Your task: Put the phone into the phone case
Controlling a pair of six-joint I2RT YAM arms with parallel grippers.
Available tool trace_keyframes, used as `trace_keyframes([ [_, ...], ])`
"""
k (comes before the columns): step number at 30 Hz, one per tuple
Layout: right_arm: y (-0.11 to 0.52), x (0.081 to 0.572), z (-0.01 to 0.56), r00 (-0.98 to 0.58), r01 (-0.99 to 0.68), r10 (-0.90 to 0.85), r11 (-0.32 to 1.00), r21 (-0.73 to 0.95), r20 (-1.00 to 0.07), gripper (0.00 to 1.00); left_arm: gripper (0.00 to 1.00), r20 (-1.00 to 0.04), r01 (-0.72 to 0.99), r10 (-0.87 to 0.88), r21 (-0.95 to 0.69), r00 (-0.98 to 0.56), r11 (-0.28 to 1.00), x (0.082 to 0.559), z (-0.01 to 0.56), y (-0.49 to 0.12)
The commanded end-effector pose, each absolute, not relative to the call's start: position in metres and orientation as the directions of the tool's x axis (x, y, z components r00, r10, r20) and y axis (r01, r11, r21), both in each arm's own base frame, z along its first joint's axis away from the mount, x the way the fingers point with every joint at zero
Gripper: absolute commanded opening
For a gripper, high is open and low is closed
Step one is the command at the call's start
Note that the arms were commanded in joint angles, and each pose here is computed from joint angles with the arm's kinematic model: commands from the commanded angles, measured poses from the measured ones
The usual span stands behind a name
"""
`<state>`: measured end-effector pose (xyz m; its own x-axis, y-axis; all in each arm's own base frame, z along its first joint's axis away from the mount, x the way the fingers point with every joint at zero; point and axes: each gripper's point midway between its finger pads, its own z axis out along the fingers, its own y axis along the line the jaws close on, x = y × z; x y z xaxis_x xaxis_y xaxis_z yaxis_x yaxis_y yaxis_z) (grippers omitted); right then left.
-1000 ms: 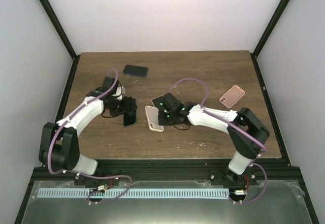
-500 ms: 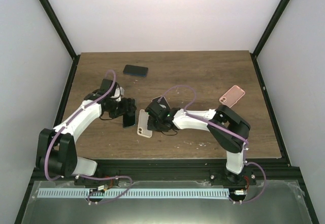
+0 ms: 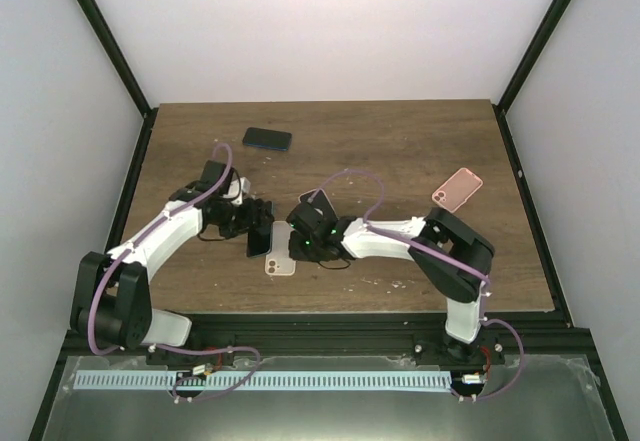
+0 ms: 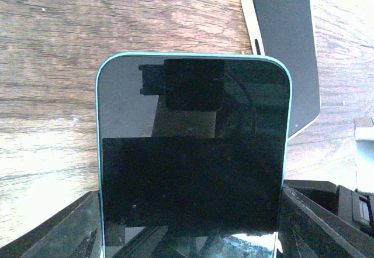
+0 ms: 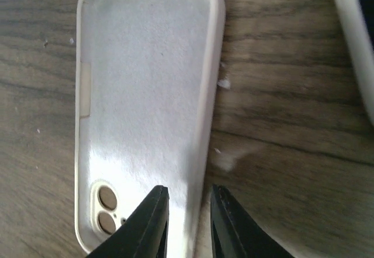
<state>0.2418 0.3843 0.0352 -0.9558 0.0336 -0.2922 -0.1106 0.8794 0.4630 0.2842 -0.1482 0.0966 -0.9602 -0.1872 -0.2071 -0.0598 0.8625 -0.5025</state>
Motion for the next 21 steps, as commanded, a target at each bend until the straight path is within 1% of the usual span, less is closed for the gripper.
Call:
trace_keyframes([
  [1,0.376,0.235,0.056,-0.931,-0.177,0.018,0.852,0.492,-0.366,0.22,0.51,-0.239,-0.006,-0.163,-0.55,-0.957,0.835,0.288,0.107,-0.163],
  [8,0.365,0.228,0.083,-0.895,-0.248,0.029,0.796,0.552,-0.444,0.36,0.51,-0.228,0.001,-0.153,-0.562,-0.962,0.827,0.284,0.102,-0.179],
  [11,0.37,0.217,0.101,-0.886,-0.315,0.015,0.716,0.623,-0.464,0.44,0.5,-0.217,-0.007,-0.156,-0.562,-0.964,0.827,0.285,0.097,-0.181],
  [13,0.376,0.207,0.111,-0.887,-0.349,-0.003,0.66,0.666,-0.462,0.47,0.5,-0.217,-0.009,-0.158,-0.56,-0.963,0.829,0.285,0.095,-0.182],
  [16,0.376,0.203,0.115,-0.891,-0.349,0.003,0.636,0.688,-0.454,0.48,0.5,-0.209,-0.016,-0.159,-0.557,-0.965,0.83,0.284,0.09,-0.184],
  [21,0.359,0.208,0.108,-0.889,-0.303,0.041,0.694,0.653,-0.456,0.48,0.5,-0.185,-0.016,-0.145,-0.563,-0.972,0.827,0.279,0.077,-0.189],
])
